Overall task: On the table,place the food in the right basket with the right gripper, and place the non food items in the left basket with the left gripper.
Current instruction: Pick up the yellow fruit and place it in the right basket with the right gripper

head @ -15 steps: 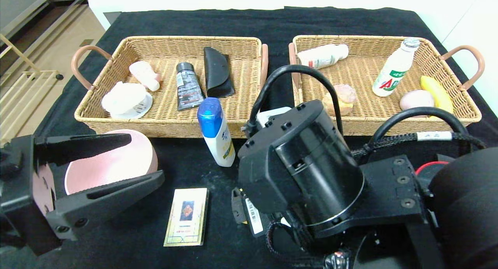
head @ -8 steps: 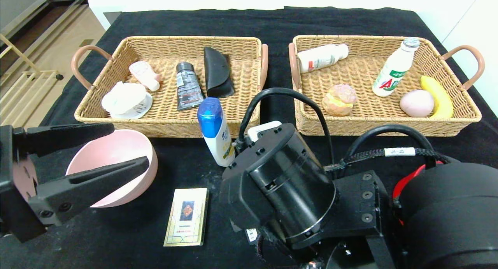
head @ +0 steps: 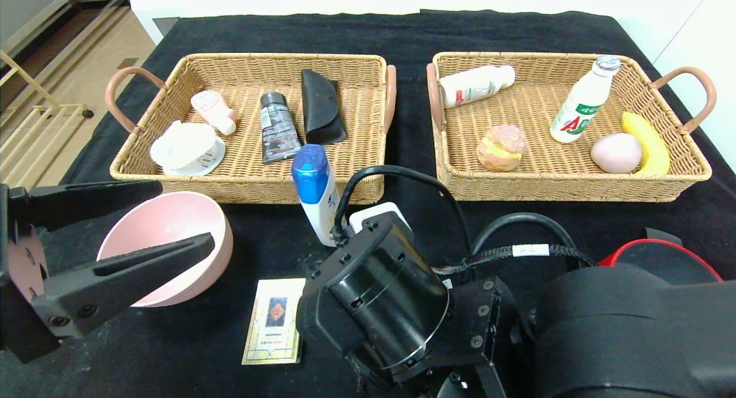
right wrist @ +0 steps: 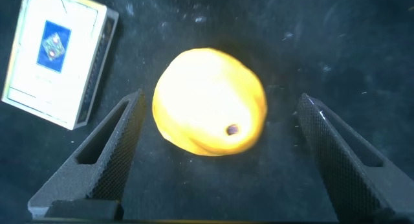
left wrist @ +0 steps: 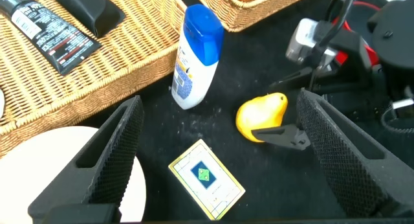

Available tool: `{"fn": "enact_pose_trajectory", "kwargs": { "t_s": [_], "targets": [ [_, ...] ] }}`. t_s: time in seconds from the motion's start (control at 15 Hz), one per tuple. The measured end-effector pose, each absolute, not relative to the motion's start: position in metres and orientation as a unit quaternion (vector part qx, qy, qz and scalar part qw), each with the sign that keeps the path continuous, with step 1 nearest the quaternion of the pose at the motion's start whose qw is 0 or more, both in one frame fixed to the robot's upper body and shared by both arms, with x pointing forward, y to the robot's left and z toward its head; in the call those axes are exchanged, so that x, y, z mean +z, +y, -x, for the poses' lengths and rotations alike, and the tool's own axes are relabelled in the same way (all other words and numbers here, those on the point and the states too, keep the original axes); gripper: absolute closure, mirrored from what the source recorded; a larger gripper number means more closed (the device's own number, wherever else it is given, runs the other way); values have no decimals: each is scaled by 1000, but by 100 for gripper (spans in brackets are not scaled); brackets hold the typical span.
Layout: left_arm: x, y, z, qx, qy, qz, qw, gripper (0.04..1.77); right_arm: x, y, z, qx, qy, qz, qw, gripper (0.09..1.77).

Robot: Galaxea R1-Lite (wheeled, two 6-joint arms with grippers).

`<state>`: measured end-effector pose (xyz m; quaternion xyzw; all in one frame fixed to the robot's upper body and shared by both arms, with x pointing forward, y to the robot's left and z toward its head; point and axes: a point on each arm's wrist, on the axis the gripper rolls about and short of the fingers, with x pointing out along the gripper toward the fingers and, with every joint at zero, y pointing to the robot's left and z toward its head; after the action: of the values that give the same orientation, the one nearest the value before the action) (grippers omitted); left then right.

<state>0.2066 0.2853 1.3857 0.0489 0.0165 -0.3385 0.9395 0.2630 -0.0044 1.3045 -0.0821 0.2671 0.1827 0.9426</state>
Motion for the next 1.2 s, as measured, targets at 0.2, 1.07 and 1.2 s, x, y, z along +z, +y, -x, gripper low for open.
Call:
{"fn": "enact_pose_trajectory", "kwargs": {
  "t_s": [0.2,1.07,1.2],
  "targets": [
    [1385,285,-207,-339,17,-49,939,9,1298,0,-265,180,270,87,942,15],
    [1384,285,-207,-341,19,-51,938,9,1290,12,-274,166,269,86,945,15],
    [1384,285,-207,-342,19,-52,938,9,1289,12,-275,165,270,88,944,29]
  ]
}}
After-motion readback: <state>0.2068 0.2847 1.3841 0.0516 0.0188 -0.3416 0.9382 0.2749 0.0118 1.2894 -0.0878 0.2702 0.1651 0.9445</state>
